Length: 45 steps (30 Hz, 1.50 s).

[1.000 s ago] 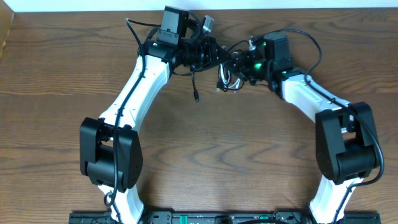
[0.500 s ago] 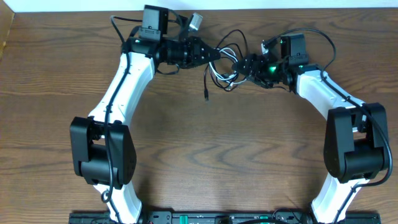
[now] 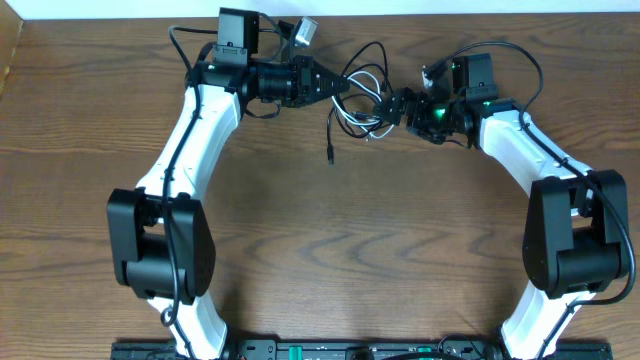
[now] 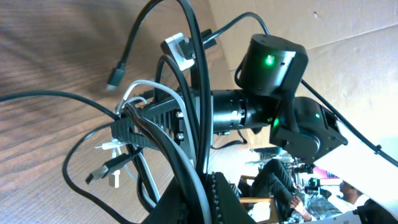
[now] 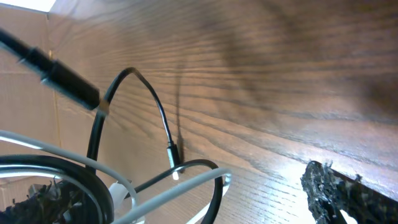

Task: Untangle cables

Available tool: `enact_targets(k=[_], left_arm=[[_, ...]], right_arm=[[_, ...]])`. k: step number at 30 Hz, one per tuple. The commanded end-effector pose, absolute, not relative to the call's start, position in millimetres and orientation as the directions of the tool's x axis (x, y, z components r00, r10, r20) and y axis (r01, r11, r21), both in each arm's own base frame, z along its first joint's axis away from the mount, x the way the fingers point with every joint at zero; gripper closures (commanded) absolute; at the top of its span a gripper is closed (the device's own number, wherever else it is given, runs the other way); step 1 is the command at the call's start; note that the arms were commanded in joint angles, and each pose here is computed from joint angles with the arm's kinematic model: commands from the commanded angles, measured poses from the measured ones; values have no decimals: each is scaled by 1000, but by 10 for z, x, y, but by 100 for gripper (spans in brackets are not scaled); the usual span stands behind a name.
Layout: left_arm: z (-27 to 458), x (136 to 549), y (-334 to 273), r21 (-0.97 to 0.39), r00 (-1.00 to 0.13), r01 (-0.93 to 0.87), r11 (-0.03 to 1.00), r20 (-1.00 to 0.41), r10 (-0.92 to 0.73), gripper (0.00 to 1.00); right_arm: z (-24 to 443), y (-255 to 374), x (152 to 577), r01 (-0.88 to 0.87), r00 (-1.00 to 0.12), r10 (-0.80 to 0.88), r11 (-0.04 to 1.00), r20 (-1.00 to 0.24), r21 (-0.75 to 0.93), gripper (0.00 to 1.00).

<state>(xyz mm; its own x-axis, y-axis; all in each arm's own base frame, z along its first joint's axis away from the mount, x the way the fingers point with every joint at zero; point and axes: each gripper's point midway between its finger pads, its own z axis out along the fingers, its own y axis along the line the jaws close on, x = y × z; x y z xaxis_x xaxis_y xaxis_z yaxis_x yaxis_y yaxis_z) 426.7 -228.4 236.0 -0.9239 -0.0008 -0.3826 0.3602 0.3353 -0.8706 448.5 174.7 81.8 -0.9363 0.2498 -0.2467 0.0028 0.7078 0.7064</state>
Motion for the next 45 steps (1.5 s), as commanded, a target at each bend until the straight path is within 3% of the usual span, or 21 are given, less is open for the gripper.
enact_targets(k=[1,4,9,12,19,27,37,45], left_arm=[[3309,3989,-2147,-804,-823,554,215,-569,-5,92],[3297,3953,-2229,-814,-833,542,208,-553,7,92],[3244,3961,-2330,-809,-835,536,242,-550,11,93],[3206,3985,-2337,-815,-846,514,268,-534,0,92],[2797,4224,-2133,-837,-923,221,501,-345,-169,93],[2802,4214,-2139,-872,-944,117,475,-246,-220,93],[2938,4046,-2245,-923,-972,106,371,-175,-158,93],[3063,3896,-2312,-952,-986,114,284,-144,-86,92]], right_arm=[[452,1251,4567,-1,-920,228,813,-320,582,1],[788,1573,4547,-232,-903,99,706,-417,669,2],[1214,1706,4555,-335,-869,77,637,-490,694,15],[1407,1717,4524,-387,-841,58,631,-538,672,16],[1734,1764,4300,-583,-732,-91,594,-675,553,7],[1732,2064,4020,-727,-646,-234,480,-727,491,11],[1423,2007,4209,-680,-632,-341,675,-696,286,27],[1459,1947,4377,-659,-602,-334,721,-725,215,25]])
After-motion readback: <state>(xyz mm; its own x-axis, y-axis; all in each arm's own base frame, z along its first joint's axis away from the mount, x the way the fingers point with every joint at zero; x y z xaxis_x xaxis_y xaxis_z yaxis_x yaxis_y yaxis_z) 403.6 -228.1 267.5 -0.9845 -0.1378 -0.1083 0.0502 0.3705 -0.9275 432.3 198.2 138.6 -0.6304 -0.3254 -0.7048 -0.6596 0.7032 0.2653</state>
